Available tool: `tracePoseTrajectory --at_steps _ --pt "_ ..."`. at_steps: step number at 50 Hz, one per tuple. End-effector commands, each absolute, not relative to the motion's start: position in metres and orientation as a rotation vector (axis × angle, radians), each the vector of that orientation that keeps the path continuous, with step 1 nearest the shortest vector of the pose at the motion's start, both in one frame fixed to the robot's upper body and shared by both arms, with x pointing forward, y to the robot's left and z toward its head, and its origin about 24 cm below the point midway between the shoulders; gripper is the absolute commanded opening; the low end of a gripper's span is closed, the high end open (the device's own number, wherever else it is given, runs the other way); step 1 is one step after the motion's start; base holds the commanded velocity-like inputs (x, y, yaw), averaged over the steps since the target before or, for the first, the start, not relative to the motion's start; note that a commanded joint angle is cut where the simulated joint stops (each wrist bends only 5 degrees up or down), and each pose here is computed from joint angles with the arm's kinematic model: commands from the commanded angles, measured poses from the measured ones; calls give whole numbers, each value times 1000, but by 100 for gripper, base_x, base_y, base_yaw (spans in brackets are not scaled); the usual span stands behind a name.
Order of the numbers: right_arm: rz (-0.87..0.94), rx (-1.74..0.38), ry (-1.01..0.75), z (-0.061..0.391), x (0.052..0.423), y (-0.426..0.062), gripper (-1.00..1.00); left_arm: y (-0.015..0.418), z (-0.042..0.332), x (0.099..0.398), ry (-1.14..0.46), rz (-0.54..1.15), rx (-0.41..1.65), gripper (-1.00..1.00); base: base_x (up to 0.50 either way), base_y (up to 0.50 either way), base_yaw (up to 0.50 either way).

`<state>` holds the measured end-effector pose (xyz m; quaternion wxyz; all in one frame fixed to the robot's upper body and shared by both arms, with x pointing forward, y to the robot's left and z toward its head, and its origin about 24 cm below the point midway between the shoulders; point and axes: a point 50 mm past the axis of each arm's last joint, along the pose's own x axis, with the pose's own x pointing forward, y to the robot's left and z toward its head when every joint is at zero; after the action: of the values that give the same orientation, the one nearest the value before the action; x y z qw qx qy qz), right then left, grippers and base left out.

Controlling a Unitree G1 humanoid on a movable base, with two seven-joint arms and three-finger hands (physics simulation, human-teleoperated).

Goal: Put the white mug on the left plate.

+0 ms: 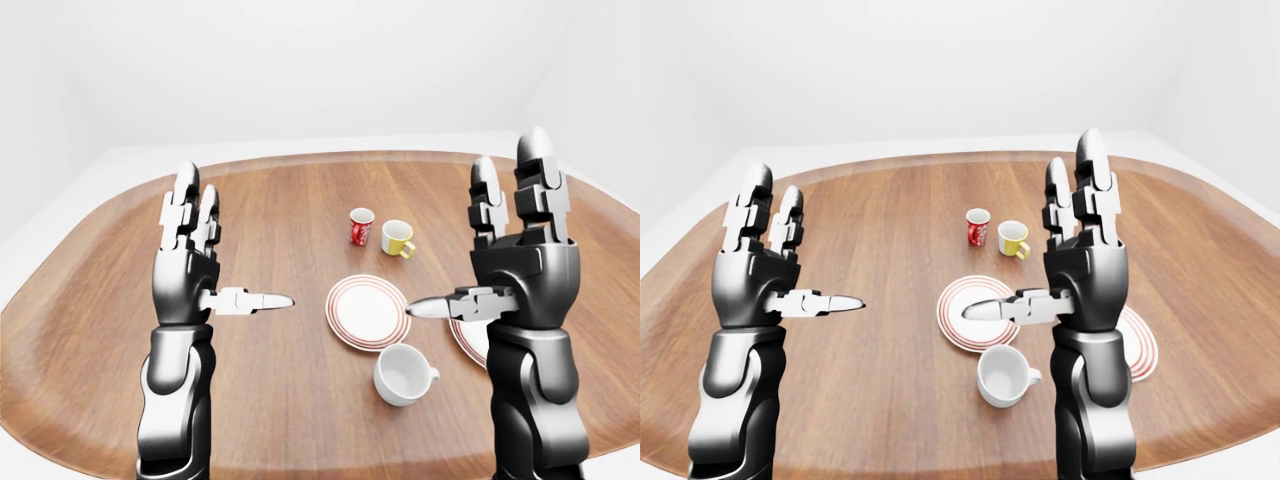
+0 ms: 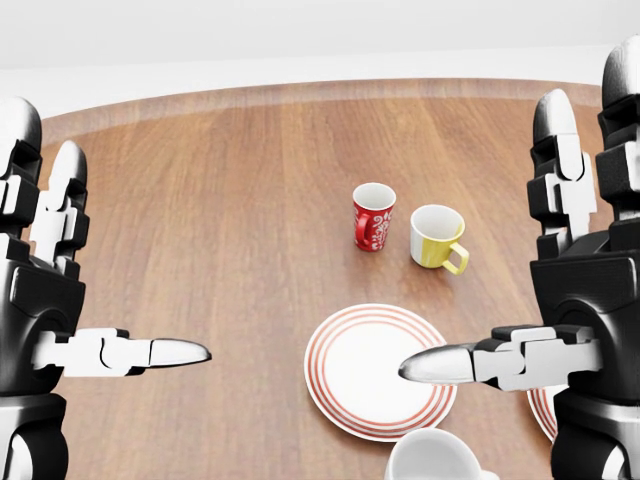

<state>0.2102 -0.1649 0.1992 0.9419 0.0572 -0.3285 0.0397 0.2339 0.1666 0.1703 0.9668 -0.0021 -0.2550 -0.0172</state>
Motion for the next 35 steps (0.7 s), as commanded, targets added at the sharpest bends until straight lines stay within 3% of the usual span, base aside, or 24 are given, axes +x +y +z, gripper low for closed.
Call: tracePoseTrajectory --at_steps 1,6,11,25,35 --pt "127 68 -669 199 207 -153 100 167 170 234 -512 -34 -3 98 0 0 0" --pt "165 29 -718 208 199 -147 100 167 169 234 -508 -36 -3 98 0 0 0" --pt "145 168 -809 222 187 -153 100 168 169 235 -508 -33 -2 98 0 0 0" --pt "68 325 -815 221 173 -171 100 167 171 234 -519 -35 0 98 0 0 0" --pt "87 94 -757 214 163 -158 100 168 173 234 -528 -33 0 98 0 0 0"
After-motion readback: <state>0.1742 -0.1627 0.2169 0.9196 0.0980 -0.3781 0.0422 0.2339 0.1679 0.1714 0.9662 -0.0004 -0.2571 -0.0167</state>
